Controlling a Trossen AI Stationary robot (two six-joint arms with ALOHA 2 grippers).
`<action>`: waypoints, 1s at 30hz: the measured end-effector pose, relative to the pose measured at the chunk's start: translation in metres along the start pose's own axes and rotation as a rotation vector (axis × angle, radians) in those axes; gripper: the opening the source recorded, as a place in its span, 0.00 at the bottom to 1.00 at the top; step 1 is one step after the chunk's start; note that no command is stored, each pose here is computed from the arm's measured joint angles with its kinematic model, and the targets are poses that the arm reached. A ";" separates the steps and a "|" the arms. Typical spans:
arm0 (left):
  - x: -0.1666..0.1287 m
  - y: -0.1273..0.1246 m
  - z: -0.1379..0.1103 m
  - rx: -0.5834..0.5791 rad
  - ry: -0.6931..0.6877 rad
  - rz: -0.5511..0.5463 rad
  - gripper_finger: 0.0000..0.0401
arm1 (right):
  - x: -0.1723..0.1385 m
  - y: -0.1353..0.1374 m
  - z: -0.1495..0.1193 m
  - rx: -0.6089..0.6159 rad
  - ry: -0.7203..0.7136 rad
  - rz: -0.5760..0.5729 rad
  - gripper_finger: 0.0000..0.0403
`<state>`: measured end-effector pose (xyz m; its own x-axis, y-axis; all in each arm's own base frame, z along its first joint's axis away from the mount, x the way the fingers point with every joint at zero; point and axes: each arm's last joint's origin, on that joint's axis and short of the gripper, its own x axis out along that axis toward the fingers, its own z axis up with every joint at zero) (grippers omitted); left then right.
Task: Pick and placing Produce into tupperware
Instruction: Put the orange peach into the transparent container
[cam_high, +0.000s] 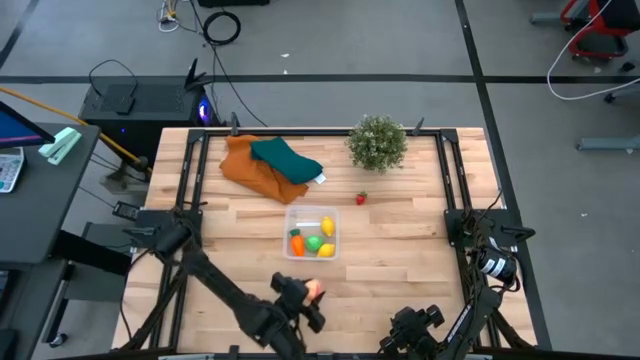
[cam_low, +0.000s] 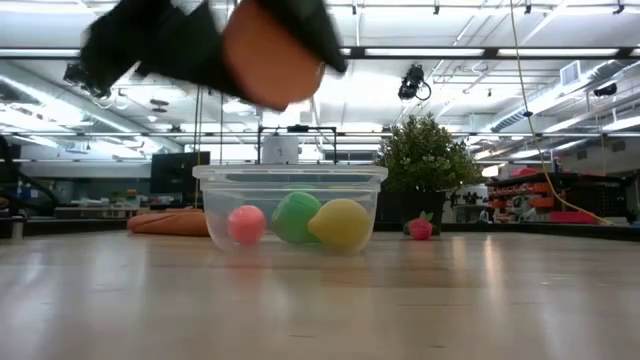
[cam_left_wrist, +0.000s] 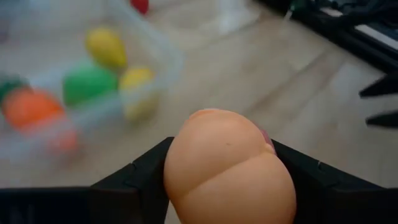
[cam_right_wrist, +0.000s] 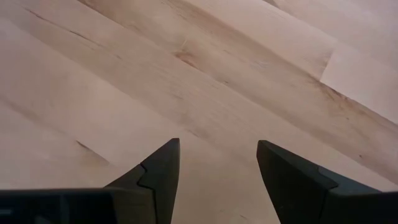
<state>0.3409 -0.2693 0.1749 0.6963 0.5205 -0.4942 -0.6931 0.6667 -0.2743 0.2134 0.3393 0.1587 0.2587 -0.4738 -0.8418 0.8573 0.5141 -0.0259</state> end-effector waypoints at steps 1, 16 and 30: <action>0.001 -0.001 0.011 0.021 -0.007 0.007 0.59 | 0.000 0.000 0.000 0.001 0.001 0.002 0.45; 0.092 0.058 0.142 0.124 0.297 0.245 0.61 | 0.000 0.003 -0.001 0.023 -0.008 0.034 0.45; 0.153 0.108 0.179 0.009 0.570 0.245 0.59 | 0.000 0.004 -0.001 0.070 -0.015 0.061 0.45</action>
<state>0.4059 -0.0224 0.2176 0.3062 0.2935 -0.9056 -0.8165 0.5701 -0.0913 0.2166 0.3426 0.1580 0.3174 -0.4542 -0.8324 0.8689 0.4910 0.0634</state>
